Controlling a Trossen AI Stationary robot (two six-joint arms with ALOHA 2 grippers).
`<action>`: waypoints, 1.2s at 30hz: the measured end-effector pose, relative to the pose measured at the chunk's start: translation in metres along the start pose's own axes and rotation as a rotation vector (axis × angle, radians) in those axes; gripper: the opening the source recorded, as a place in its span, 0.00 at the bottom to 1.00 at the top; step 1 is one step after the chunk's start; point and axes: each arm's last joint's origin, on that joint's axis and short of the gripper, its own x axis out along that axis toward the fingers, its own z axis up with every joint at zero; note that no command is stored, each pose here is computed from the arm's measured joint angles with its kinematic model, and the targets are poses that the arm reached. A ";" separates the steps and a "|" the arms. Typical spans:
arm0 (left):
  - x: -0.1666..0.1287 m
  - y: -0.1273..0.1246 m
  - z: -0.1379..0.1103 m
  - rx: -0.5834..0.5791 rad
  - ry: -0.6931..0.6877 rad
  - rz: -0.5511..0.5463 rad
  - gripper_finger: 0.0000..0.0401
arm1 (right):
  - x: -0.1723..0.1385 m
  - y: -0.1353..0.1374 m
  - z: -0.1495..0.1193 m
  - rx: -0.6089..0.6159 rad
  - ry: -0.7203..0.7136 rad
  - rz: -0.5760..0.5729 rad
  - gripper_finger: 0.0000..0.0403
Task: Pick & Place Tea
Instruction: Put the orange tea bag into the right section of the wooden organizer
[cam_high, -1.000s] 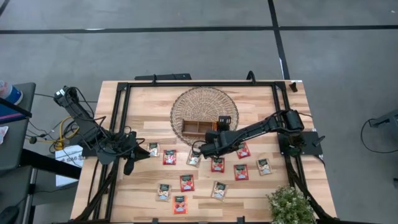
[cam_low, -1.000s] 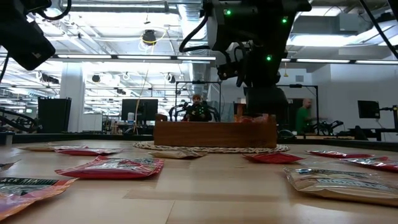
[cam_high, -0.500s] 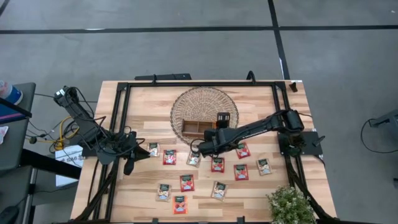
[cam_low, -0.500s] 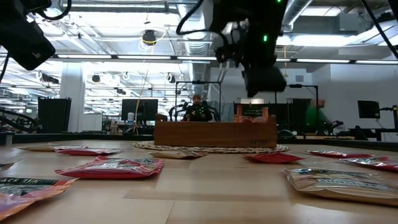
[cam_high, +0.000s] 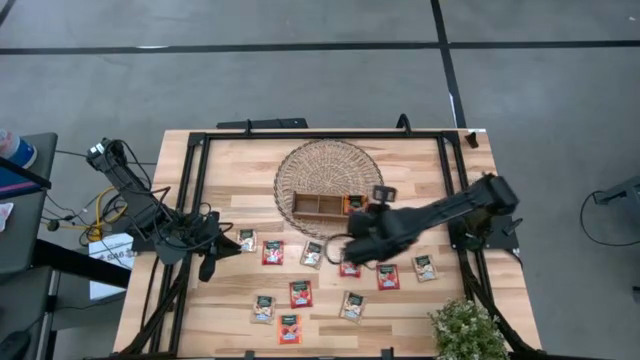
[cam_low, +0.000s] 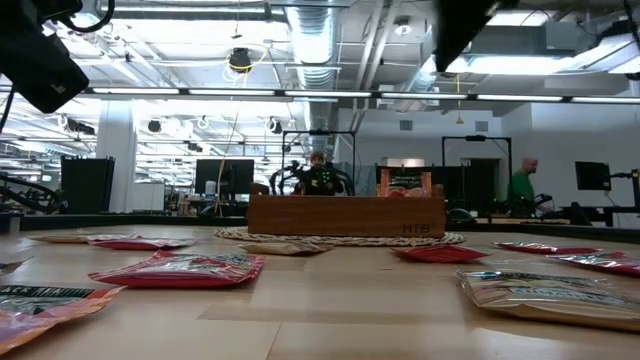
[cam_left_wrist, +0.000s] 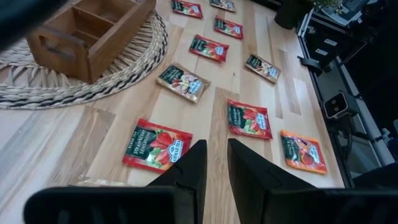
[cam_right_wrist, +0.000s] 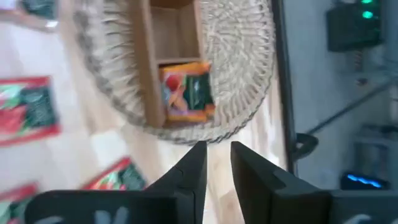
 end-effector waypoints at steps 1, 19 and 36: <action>0.000 0.000 0.000 0.000 0.002 -0.002 0.14 | -0.007 -0.001 -0.008 0.002 -0.014 0.019 0.15; 0.001 -0.004 0.003 -0.248 -0.028 -0.032 0.14 | -0.020 0.045 -0.091 0.264 -0.106 0.371 0.14; 0.016 -0.061 0.044 -0.385 -0.113 -0.209 0.14 | -0.005 0.014 -0.138 0.444 -0.228 0.293 0.14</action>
